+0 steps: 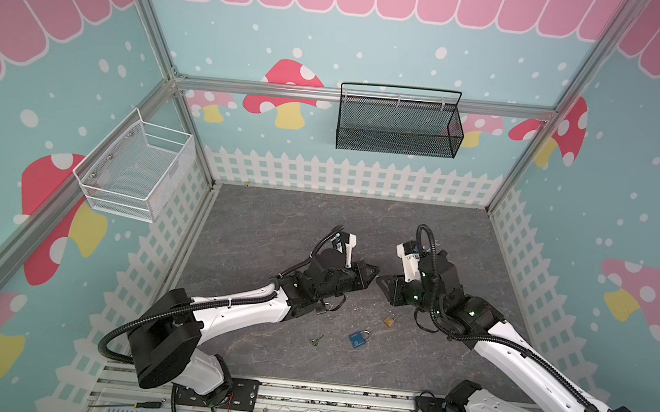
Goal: Unlock with the key
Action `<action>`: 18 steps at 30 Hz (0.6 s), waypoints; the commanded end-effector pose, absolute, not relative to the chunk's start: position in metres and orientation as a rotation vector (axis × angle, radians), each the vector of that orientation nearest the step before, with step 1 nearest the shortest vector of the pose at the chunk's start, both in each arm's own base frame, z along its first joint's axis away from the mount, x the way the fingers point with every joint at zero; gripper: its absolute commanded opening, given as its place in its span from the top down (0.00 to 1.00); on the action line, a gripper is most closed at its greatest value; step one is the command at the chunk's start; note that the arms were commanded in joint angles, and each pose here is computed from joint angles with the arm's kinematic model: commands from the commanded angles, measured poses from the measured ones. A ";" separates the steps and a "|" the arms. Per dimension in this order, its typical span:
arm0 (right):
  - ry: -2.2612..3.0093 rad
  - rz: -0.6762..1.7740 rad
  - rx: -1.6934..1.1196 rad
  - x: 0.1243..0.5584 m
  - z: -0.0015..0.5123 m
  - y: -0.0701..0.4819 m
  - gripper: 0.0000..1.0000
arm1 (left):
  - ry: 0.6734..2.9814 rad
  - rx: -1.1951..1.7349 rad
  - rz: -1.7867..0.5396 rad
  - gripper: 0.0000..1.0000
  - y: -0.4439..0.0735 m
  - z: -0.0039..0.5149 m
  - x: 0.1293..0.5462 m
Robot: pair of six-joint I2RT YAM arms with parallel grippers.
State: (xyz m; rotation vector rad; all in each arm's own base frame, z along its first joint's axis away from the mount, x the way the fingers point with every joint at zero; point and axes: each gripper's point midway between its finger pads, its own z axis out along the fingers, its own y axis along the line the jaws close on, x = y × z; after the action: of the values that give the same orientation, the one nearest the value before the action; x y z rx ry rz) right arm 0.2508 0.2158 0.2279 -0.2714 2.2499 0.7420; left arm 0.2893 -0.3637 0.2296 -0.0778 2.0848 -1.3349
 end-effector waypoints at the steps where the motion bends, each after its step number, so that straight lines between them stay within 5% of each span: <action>1: 2.183 0.837 -0.305 0.246 0.256 0.217 0.58 | 1.923 0.023 -1.370 1.00 -0.355 0.266 0.292; 10: 1.937 1.343 -0.517 0.230 0.315 0.228 0.55 | 1.774 0.381 -1.348 1.00 -0.359 0.318 0.277; 18: 1.853 1.491 -0.530 0.230 0.317 0.230 0.57 | 1.702 0.471 -1.396 1.00 -0.365 0.344 0.267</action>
State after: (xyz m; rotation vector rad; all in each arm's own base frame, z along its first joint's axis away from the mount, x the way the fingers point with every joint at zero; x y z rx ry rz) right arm 0.2396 0.2240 0.3099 -0.4654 1.9185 1.3778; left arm 0.2746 -0.3659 0.3259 0.4021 1.7660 -1.3844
